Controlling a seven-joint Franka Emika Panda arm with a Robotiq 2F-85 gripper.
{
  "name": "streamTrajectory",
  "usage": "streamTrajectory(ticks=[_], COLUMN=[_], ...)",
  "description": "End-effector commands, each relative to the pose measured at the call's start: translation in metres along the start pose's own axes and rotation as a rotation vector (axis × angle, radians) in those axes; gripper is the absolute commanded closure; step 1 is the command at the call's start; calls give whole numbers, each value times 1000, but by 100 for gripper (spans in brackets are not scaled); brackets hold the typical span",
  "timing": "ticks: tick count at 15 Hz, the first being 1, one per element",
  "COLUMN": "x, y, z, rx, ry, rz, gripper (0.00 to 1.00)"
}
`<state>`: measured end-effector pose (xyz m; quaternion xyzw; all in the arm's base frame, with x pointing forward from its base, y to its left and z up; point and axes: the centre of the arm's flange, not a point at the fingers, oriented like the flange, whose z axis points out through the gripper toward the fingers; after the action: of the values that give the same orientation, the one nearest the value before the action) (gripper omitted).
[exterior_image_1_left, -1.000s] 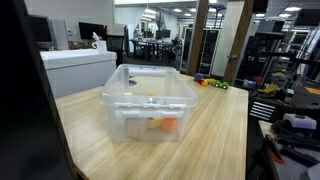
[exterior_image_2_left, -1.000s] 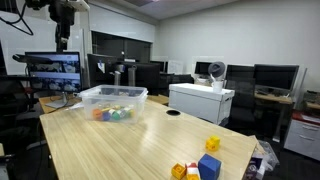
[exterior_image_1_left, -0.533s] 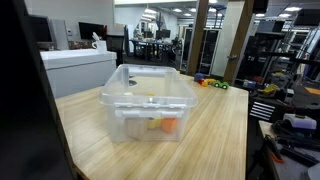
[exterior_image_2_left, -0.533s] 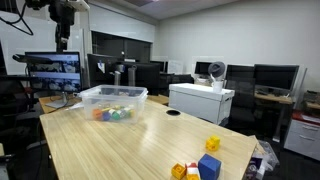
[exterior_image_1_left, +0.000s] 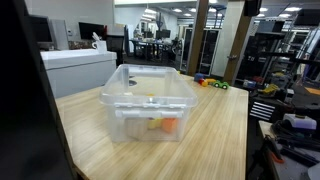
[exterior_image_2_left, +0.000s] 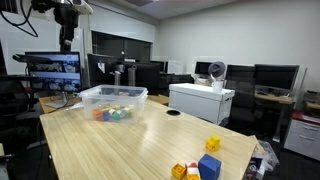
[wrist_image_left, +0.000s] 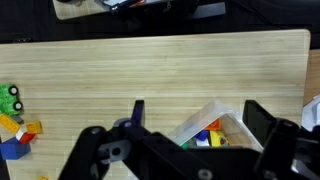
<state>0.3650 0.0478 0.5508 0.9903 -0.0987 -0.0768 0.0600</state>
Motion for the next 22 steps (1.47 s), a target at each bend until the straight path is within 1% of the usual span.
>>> streamTrajectory(ticks=[1,4,7,9,11,12,13,16,17,18,19,22], x=[49,72,68,72,79,85,95,123,132,132,116,129], y=[19,48,57,67,78,83,86,86,84,81,83,80], z=[-7,-10,-20,-20,-21,-21,-23,-30,-34,-38,-28,-31], rx=[18,43,47,-5,-28,-45,-48,-56,-65,-66,-42,-43], ry=[-23,-27,36,68,83,107,120,190,187,169,175,173], rz=[105,165,137,114,120,128,135,149,148,146,158,155], gripper=[0,0,0,0,0,0,0,0,0,0,0,0])
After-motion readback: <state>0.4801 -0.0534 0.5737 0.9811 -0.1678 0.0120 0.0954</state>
